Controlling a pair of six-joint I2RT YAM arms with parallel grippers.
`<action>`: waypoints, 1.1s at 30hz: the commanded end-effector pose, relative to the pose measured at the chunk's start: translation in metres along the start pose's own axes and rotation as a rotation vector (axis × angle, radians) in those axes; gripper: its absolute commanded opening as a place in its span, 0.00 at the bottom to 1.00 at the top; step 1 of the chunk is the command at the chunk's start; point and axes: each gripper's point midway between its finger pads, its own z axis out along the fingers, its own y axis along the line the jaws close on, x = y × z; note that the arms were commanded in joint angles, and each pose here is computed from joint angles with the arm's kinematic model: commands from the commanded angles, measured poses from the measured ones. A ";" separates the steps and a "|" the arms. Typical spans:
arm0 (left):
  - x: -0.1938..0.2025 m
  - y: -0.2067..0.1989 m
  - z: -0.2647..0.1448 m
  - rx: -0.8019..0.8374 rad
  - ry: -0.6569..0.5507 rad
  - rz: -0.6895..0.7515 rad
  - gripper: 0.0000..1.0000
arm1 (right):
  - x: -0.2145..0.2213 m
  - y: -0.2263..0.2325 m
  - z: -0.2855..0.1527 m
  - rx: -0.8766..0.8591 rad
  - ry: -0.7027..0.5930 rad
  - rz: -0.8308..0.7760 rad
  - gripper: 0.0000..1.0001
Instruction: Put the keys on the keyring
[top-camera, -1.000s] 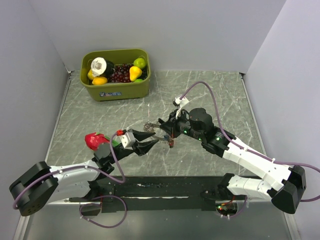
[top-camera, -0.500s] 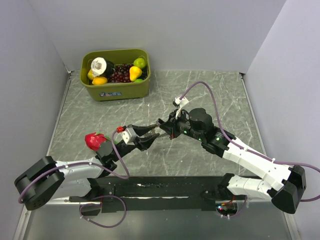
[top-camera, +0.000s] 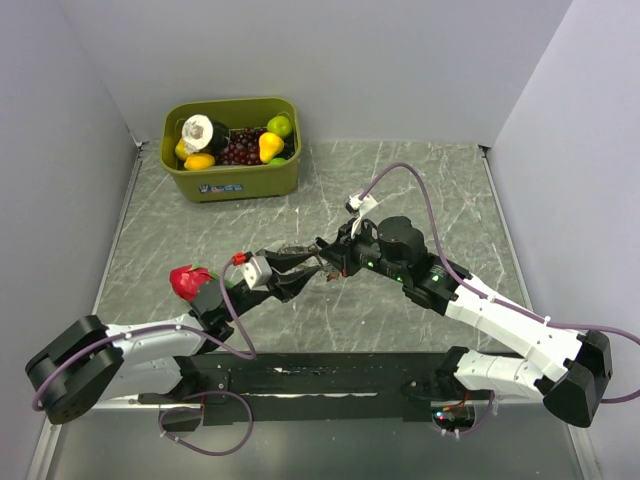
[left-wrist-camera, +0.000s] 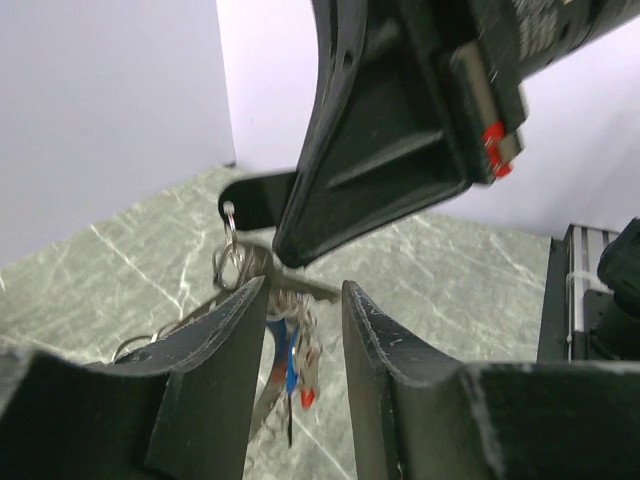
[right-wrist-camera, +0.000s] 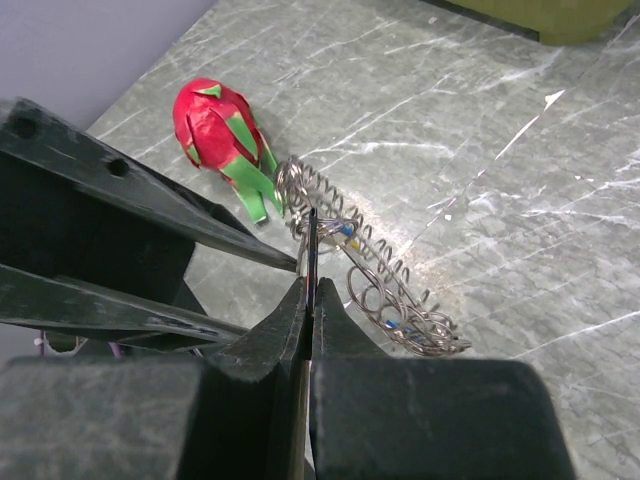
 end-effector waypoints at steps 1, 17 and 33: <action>-0.026 -0.007 -0.002 0.030 -0.067 0.026 0.42 | -0.049 0.016 -0.006 -0.035 -0.146 -0.020 0.00; 0.000 -0.022 0.013 0.116 0.016 -0.007 0.42 | -0.053 0.019 -0.006 -0.040 -0.154 -0.015 0.00; -0.009 0.013 -0.001 -0.089 -0.037 0.024 0.48 | -0.052 0.024 -0.004 -0.060 -0.148 -0.018 0.00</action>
